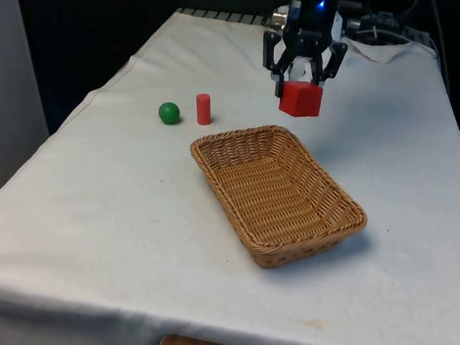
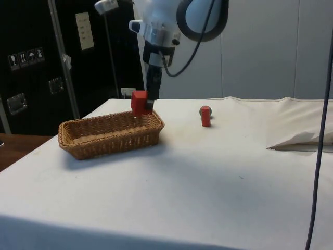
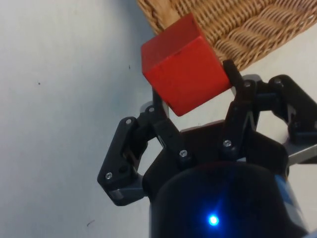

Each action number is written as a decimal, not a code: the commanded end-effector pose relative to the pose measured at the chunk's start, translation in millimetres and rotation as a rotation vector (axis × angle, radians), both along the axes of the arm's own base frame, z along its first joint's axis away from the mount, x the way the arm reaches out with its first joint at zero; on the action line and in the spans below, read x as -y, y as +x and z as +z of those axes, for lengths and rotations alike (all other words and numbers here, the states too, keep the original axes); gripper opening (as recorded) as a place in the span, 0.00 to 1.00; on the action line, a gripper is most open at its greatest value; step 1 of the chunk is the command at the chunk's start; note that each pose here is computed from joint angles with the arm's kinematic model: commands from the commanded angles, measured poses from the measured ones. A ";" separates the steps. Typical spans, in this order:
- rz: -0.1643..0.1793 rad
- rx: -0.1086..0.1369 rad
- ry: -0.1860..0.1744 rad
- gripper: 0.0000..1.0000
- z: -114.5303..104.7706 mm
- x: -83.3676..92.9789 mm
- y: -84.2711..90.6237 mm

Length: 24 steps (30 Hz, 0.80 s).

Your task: Pick up the object to the left of the cylinder and place it into the basket.

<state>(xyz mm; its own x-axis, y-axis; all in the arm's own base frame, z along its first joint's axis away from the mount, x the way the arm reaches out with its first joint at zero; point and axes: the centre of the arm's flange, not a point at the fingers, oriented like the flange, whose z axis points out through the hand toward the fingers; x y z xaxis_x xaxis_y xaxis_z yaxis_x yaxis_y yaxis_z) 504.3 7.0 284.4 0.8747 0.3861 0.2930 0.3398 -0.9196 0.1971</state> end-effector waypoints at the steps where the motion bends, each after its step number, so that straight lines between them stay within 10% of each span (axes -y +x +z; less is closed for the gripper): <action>1: -0.008 0.002 -0.003 0.10 3.5 2.1 3.8; 24: -0.046 0.068 -0.040 0.10 8.3 18.6 42.0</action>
<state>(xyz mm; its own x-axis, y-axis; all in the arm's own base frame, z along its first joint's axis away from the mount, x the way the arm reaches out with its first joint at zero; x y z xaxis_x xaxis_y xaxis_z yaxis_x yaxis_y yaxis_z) 543.5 -11.4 297.7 0.8727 0.3610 0.3288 0.2877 -0.9242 0.2512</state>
